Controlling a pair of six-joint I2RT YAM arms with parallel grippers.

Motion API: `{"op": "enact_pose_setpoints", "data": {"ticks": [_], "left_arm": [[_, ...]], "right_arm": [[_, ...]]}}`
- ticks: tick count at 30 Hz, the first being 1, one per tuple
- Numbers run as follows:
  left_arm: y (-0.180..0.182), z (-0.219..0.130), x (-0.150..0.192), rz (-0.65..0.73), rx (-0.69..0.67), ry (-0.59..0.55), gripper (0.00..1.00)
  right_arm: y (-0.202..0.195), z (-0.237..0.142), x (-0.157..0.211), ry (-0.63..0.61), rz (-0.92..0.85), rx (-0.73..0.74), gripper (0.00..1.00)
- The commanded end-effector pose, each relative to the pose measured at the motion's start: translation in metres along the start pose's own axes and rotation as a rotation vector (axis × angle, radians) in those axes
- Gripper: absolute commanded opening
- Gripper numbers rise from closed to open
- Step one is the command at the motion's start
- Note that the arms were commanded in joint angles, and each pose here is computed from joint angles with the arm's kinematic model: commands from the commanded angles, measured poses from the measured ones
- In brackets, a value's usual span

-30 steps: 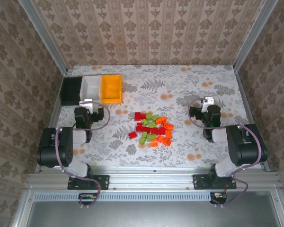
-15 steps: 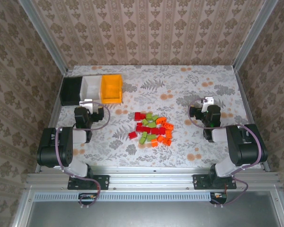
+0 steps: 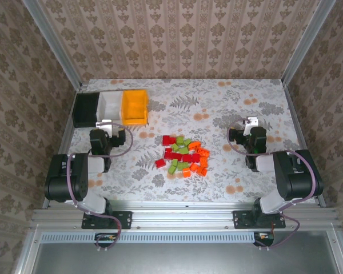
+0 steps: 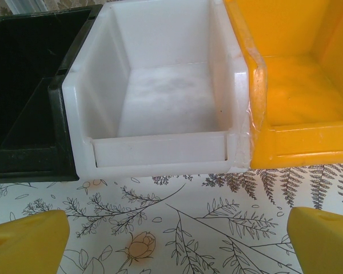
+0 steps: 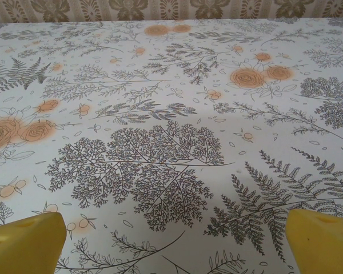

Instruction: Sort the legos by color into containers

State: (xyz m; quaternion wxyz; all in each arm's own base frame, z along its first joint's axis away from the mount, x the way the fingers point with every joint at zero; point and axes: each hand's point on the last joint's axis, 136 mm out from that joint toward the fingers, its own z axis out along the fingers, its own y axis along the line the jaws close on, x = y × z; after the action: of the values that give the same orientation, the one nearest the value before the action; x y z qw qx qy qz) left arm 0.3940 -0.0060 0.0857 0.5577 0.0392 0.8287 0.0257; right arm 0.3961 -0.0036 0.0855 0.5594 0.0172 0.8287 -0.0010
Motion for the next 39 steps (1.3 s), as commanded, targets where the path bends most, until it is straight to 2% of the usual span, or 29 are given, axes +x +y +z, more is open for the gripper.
{"op": "enact_pose_setpoints", "data": {"ticks": [1,4,7,10,14,16,18,20,21,23,24,26,30,33,35,37,39], "left_arm": [[0.001,0.002,-0.010,0.008,0.006,-0.023,1.00],[0.001,0.002,-0.010,0.009,0.007,-0.023,1.00],[0.002,-0.005,-0.025,0.043,-0.035,-0.004,1.00],[-0.011,-0.026,-0.074,0.090,-0.051,0.024,1.00],[-0.044,-0.053,-0.153,0.116,-0.008,-0.054,1.00],[-0.054,-0.061,-0.184,0.087,-0.025,-0.085,1.00],[-0.063,-0.056,-0.201,-0.004,0.024,-0.102,1.00],[-0.057,-0.032,-0.195,-0.269,0.053,-0.072,1.00],[-0.058,-0.017,-0.188,-0.362,0.109,-0.036,1.00],[-0.069,0.019,-0.179,-0.479,0.305,0.072,1.00],[-0.070,0.035,-0.172,-0.523,0.351,0.146,1.00],[-0.087,0.056,-0.164,-0.533,0.476,0.248,1.00],[-0.088,0.069,-0.149,-0.477,0.329,0.269,1.00],[-0.102,0.079,-0.145,-0.481,0.374,0.285,1.00],[-0.113,0.085,-0.140,-0.492,0.401,0.335,1.00],[-0.128,0.089,-0.134,-0.443,0.389,0.364,0.99],[-0.148,0.094,-0.123,-0.343,0.358,0.426,0.94]], "right_arm": [[0.002,-0.001,-0.013,-0.034,0.011,-0.015,1.00],[0.002,-0.001,-0.013,-0.034,0.011,-0.016,1.00],[0.002,-0.001,-0.013,-0.034,0.011,-0.015,1.00],[0.002,-0.001,-0.014,-0.035,0.010,-0.014,1.00],[0.002,-0.001,-0.014,-0.035,0.010,-0.015,1.00],[0.002,-0.001,-0.014,-0.035,0.011,-0.015,1.00],[0.002,-0.001,-0.013,-0.034,0.011,-0.015,1.00],[0.002,0.000,-0.014,-0.034,0.011,-0.015,1.00],[0.002,-0.001,-0.013,-0.033,0.011,-0.014,1.00],[0.002,0.000,-0.013,-0.030,0.013,-0.016,1.00],[0.002,0.000,-0.013,-0.030,0.013,-0.015,1.00],[0.002,-0.001,-0.013,-0.031,0.011,-0.016,1.00],[0.001,-0.001,-0.016,-0.024,-0.013,0.039,1.00],[0.009,-0.012,-0.039,0.002,-0.096,0.109,1.00],[0.026,-0.027,-0.078,-0.008,-0.161,0.126,1.00],[0.025,-0.037,-0.102,0.005,-0.095,0.167,1.00],[0.021,-0.041,-0.106,0.080,0.049,0.166,1.00]]}}
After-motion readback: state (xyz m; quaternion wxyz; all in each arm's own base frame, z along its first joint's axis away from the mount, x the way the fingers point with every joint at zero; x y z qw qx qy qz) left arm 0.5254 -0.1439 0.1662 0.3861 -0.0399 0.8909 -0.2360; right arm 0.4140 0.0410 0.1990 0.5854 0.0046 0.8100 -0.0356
